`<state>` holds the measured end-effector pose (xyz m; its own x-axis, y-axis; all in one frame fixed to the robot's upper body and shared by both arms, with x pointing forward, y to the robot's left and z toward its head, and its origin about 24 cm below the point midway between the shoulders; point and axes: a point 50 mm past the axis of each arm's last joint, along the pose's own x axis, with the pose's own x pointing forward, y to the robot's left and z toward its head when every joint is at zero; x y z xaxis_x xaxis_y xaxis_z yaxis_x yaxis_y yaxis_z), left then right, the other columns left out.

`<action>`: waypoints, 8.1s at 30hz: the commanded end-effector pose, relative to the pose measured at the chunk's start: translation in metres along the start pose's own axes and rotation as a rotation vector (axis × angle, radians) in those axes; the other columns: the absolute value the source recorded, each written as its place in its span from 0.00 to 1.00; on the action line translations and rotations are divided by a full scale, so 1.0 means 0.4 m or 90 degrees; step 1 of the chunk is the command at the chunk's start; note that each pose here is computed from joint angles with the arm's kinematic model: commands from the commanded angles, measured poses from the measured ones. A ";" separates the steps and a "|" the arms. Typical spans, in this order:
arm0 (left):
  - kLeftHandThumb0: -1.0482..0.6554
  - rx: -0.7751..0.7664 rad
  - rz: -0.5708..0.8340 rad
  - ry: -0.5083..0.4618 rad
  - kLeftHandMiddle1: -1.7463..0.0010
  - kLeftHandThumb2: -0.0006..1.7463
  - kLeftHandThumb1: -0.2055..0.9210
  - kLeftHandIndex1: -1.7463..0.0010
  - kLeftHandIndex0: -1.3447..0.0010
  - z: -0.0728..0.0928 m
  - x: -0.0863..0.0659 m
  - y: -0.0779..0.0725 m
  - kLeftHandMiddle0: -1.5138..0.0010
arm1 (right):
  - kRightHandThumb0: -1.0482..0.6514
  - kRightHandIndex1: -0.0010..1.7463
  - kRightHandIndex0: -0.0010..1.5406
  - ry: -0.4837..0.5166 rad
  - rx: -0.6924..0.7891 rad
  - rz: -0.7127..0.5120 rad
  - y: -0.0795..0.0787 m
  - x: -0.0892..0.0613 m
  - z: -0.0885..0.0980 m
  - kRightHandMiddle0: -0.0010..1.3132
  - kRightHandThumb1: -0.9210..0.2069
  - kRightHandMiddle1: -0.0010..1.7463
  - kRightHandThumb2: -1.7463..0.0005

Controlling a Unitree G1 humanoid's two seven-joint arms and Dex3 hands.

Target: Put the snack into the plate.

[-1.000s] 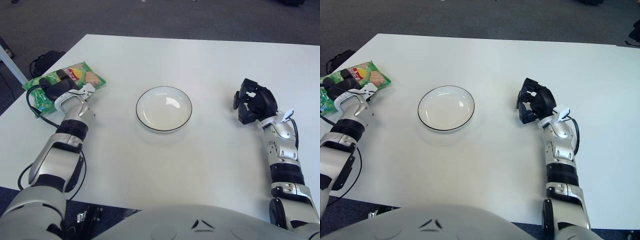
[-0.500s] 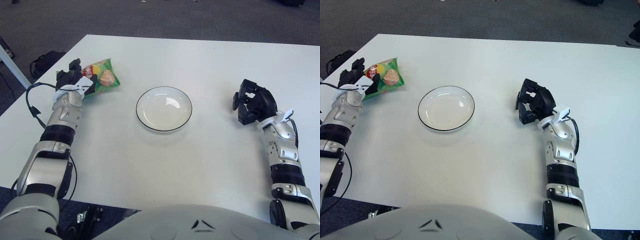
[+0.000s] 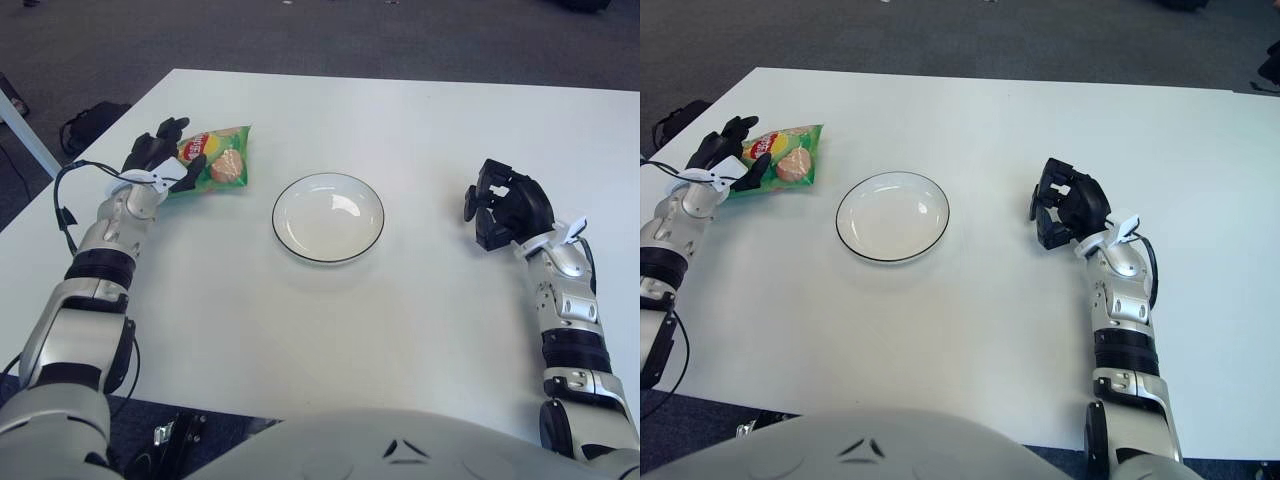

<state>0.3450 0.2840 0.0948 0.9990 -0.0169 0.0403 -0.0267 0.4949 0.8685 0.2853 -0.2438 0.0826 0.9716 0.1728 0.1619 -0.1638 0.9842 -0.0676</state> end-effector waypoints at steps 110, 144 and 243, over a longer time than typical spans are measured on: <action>0.61 0.358 -0.010 -0.127 0.06 0.89 0.27 0.00 0.59 0.052 0.032 -0.083 0.46 | 0.61 0.94 0.60 -0.006 0.051 0.064 -0.003 -0.016 0.016 0.56 0.90 1.00 0.00; 0.61 0.055 0.200 -0.440 0.03 0.90 0.26 0.00 0.59 0.371 -0.069 0.027 0.47 | 0.61 0.96 0.59 0.051 0.036 0.047 0.002 -0.019 0.011 0.55 0.89 1.00 0.00; 0.22 0.206 -0.010 -0.757 0.75 0.69 1.00 0.52 1.00 0.429 -0.180 -0.065 0.86 | 0.61 0.98 0.57 0.140 0.023 0.031 -0.002 -0.012 -0.005 0.55 0.88 1.00 0.00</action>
<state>0.2677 0.1143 0.1441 0.3529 -0.8933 0.2783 -0.1385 0.2443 0.9598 0.2783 -0.2431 0.0794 0.9775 0.2068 -0.0422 -0.2077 0.9780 -0.0184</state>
